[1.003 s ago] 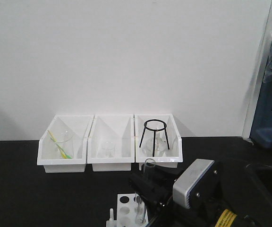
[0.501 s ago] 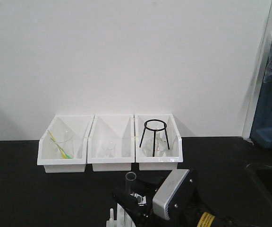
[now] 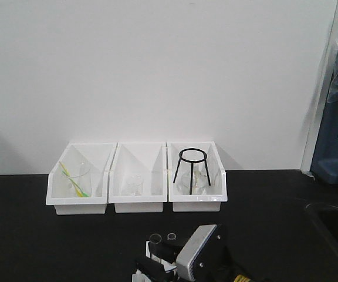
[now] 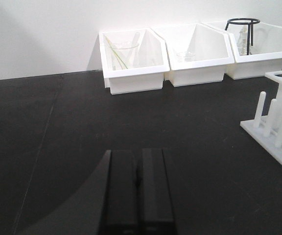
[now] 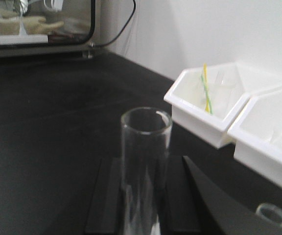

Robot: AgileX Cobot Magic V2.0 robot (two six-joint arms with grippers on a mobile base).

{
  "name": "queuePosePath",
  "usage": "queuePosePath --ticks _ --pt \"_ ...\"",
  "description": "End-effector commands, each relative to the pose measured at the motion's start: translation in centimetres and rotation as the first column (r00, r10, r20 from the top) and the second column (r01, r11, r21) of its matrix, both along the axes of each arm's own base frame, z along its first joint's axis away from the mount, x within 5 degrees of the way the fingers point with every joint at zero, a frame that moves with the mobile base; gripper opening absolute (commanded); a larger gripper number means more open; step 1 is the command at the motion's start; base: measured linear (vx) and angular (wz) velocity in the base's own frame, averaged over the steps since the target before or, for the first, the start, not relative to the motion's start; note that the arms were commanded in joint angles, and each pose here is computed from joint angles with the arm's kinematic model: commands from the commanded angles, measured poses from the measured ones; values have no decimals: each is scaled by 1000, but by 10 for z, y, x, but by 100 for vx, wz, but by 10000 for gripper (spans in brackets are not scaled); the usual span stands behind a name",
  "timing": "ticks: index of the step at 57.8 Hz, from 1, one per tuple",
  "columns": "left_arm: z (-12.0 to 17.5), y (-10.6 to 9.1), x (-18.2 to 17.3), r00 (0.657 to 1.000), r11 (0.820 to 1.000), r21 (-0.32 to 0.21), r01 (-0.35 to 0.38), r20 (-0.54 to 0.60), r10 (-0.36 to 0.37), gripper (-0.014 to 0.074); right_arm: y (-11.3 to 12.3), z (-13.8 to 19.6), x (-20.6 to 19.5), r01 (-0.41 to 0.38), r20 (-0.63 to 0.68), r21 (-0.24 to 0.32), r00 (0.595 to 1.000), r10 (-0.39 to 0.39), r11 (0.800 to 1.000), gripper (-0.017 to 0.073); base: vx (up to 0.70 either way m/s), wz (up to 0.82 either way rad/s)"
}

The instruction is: Flip and reinsert test tube from rack

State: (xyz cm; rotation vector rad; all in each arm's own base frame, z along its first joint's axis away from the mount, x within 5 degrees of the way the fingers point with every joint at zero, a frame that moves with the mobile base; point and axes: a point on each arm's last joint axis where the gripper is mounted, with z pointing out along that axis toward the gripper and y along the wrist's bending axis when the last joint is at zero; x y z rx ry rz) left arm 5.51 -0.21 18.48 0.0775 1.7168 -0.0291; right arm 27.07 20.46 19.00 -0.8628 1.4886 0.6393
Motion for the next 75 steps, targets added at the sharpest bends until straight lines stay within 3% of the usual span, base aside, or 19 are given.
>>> queuePosePath --ticks 1,10,29,41,52,56,60,69,75 --pt "9 -1 0 996 1000 -20 14 88 -13 -6 4 19 3 -27 91 117 996 17 993 18 0 0" --pt "9 -1 0 996 1000 -20 14 88 -13 -6 6 14 4 -40 94 146 995 27 989 97 0 0" --pt "9 -1 0 996 1000 -20 14 88 -13 -6 5 14 4 -33 92 151 996 19 988 391 0 0" --pt "9 -1 0 996 1000 -20 14 88 -13 -6 3 25 2 -25 107 144 994 10 989 428 0 0" --pt "9 -1 0 996 1000 -20 14 88 -13 -6 -9 71 -11 11 148 148 988 -33 989 426 0 0" --pt "9 -1 0 996 1000 -20 14 88 -13 -6 -17 93 -20 38 136 162 989 -60 986 408 0 0" --pt "9 -1 0 996 1000 -20 14 88 -13 -6 -28 116 -32 74 107 182 990 -95 980 333 0 0" --pt "9 -1 0 996 1000 -20 14 88 -13 -6 -56 141 -64 175 -10 204 984 -177 963 -20 0 0" --pt "9 -1 0 996 1000 -20 14 88 -13 -6 -74 137 -95 160 6 212 986 -165 964 -16 0 0"
